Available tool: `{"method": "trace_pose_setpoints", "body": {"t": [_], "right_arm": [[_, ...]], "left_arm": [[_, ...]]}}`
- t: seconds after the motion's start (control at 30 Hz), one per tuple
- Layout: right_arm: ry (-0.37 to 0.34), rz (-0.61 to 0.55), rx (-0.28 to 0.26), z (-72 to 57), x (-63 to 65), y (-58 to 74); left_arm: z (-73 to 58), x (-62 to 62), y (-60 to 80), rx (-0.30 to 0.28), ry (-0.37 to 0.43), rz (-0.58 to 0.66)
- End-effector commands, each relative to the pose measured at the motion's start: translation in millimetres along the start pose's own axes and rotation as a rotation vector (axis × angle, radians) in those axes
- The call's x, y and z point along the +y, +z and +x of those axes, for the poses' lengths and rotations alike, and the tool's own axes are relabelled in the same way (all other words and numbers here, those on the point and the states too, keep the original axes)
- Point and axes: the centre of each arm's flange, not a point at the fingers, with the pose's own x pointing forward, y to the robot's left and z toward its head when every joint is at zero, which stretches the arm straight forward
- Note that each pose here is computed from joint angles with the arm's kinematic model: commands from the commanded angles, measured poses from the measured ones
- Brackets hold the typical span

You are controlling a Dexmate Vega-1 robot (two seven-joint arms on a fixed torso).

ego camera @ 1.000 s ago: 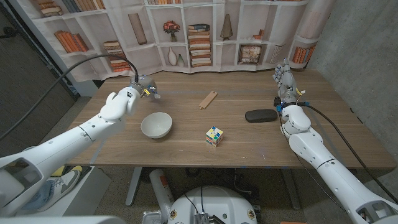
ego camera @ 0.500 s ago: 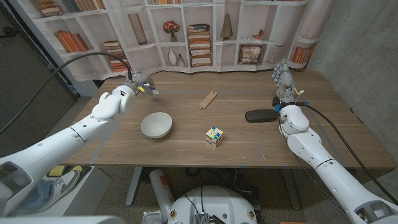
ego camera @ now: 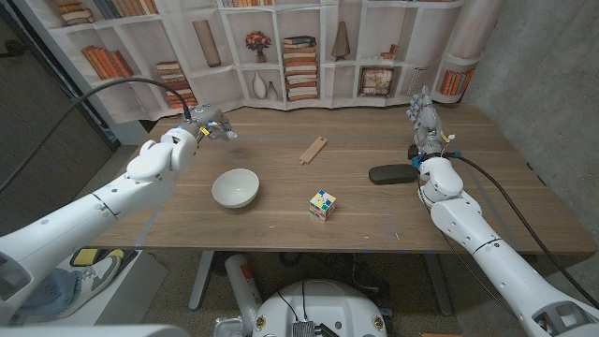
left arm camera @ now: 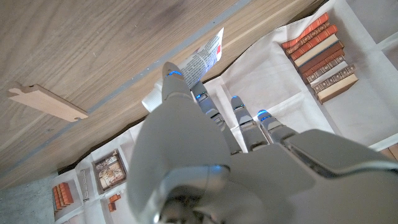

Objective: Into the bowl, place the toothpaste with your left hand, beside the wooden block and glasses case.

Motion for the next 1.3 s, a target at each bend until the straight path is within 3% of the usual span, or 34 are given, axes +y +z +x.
{"method": "trace_pose_setpoints", "body": {"t": [0.03,0.67,1.3], "right_arm": [[0.011,-0.016,-0.017,-8.4,3.5,7.9],[0.007,-0.024,-0.03,-15.8,-1.0,13.9],[0.012,-0.019,-0.035,-21.1,-1.4,14.3]], "left_arm": [[-12.5,4.4,-1.4,-0.02,0.032,-0.114],[-35.7,7.0,-4.3,-0.026,0.037,-0.202],[-43.6,1.7,-7.6,-0.058,0.065,-0.349]]}}
